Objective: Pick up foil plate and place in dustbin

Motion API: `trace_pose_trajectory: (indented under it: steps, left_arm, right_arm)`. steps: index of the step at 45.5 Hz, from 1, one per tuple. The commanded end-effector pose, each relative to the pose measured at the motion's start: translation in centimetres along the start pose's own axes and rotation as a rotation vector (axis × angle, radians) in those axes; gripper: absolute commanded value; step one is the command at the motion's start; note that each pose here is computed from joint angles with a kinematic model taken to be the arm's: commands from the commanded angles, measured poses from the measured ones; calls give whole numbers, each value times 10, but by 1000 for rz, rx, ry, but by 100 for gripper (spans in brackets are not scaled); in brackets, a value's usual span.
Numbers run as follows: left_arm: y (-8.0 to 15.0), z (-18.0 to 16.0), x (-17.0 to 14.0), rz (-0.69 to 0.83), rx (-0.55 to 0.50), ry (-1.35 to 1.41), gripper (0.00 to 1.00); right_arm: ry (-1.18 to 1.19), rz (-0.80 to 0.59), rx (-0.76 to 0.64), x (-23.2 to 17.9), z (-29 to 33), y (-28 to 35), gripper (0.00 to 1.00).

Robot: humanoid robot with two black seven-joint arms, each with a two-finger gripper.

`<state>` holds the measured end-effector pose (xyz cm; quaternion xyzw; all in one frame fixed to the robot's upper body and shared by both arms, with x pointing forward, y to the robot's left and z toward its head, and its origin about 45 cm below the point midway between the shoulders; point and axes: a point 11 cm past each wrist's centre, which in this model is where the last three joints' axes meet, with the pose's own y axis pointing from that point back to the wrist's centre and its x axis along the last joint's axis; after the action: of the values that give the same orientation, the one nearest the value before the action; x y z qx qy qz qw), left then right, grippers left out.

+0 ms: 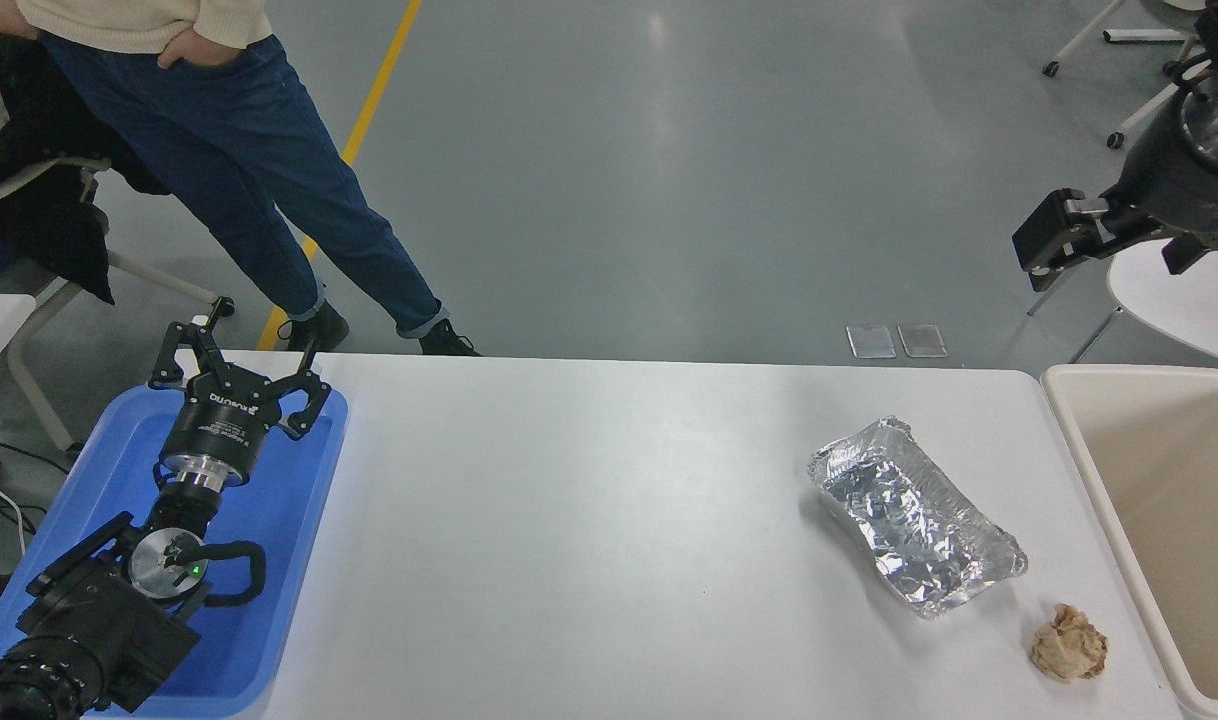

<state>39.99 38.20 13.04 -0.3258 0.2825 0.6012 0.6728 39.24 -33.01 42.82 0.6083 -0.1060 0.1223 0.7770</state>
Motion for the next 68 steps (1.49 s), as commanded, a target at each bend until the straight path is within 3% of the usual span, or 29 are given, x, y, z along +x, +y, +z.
trace_pose_trajectory:
  steps: [1,48,68]
  left_arm:
    - [0,0,0,-1,2,-2,100]
    - [1,0,1,2,0,-1,100]
    - [0,1,0,0,-2,-1,100]
  right_arm:
    - [-4,-1,-3,0,2,-1,100]
    - [1,7,7,2,-2,2,100]
    - [-22,-63,15,-13,5,-26,100]
